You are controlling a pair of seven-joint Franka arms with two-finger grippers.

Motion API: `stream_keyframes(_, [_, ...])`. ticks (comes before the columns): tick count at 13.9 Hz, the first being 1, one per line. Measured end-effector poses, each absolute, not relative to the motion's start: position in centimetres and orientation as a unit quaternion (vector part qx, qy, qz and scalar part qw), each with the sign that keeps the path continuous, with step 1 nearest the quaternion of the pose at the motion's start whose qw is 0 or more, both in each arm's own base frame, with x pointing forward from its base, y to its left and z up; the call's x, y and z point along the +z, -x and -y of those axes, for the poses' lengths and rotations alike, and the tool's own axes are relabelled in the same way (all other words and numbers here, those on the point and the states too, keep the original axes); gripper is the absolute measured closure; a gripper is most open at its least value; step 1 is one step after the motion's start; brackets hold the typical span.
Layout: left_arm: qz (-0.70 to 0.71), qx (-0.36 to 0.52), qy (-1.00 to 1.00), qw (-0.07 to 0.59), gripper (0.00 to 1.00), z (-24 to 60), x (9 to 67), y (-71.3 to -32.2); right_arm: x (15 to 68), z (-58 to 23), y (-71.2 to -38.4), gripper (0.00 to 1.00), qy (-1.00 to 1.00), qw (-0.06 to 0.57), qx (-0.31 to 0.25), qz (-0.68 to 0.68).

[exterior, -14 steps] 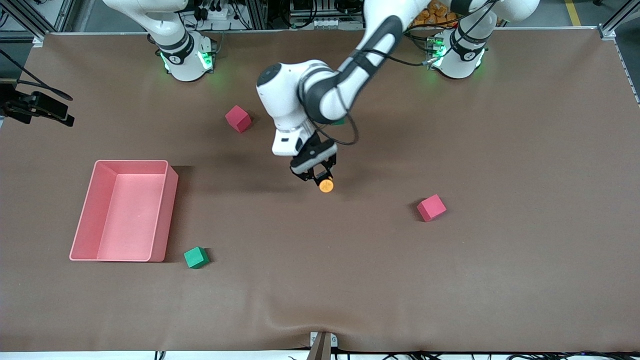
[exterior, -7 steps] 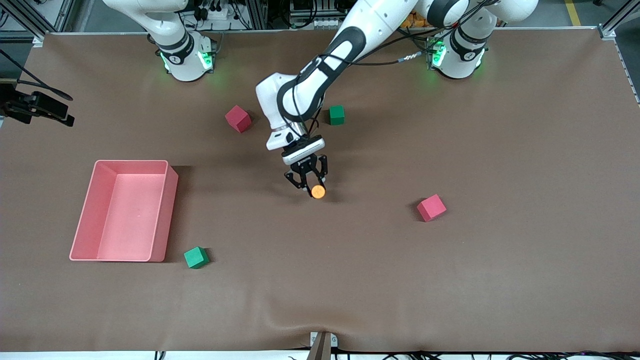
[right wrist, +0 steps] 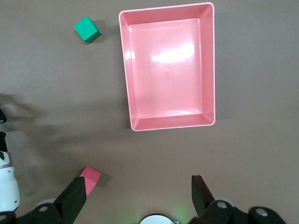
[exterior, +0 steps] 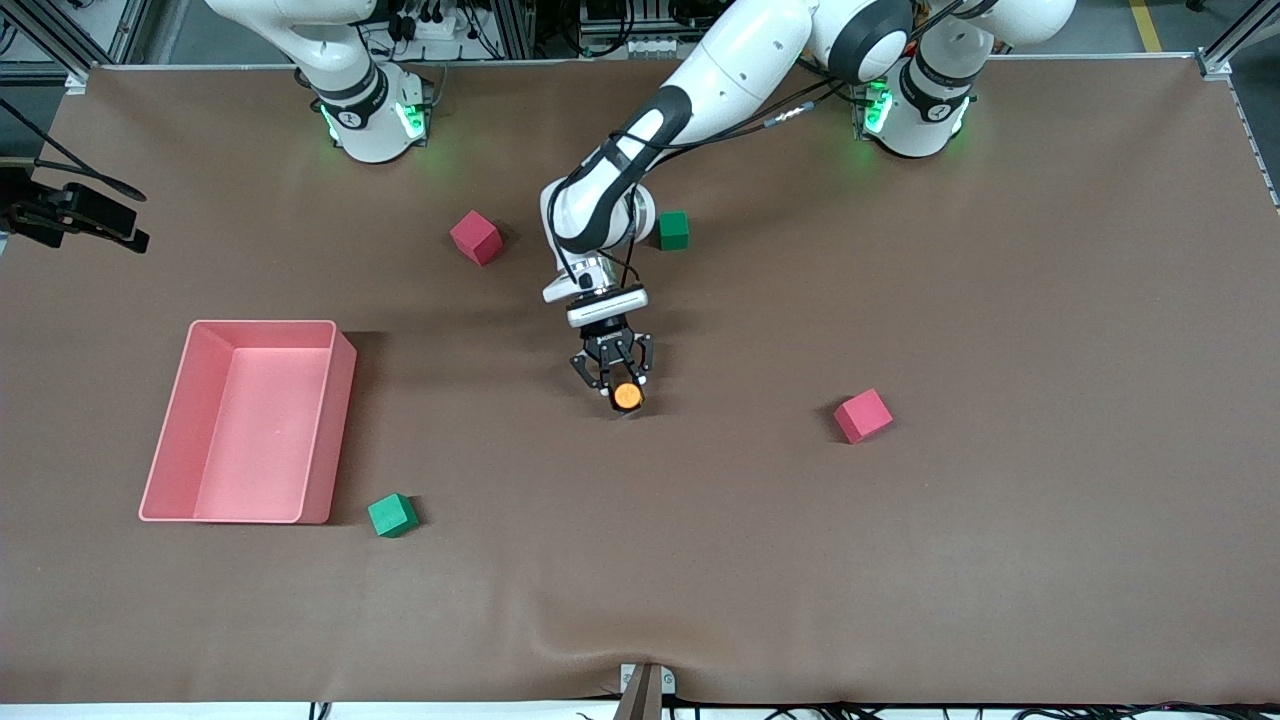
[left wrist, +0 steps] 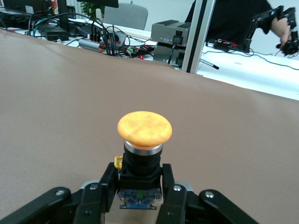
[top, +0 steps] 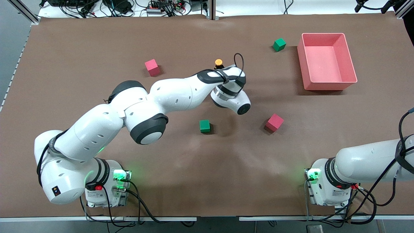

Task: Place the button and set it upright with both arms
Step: 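Set the button upright on the table and open the left gripper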

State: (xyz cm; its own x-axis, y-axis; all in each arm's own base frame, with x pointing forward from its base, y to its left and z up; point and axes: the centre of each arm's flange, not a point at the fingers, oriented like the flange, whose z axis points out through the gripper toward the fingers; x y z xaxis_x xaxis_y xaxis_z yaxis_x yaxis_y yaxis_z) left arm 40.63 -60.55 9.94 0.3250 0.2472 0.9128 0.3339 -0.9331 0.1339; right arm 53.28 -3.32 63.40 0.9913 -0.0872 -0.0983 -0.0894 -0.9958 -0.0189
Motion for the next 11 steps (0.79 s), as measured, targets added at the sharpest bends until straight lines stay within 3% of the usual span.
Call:
stream_keyframes(4, [0.162,-0.559,0.812,0.046,0.57,60.2,8.0,-40.1,63.4,3.3,-53.3,0.0,0.998,0.012,0.049,-0.044])
stream_keyframes(6, [0.16,-0.559,0.812,0.045,0.42,60.3,8.0,-39.8,63.4,3.3,-53.3,0.0,0.998,0.012,0.049,-0.044])
stream_keyframes(10, [0.199,-0.519,0.83,0.047,0.0,61.5,8.1,-37.5,63.4,3.3,-53.3,0.0,0.998,0.012,0.049,-0.044])
stream_keyframes(11, [0.212,-0.504,0.836,0.053,0.0,62.2,8.8,-36.5,63.4,3.3,-53.3,0.0,0.998,0.012,0.049,-0.044])
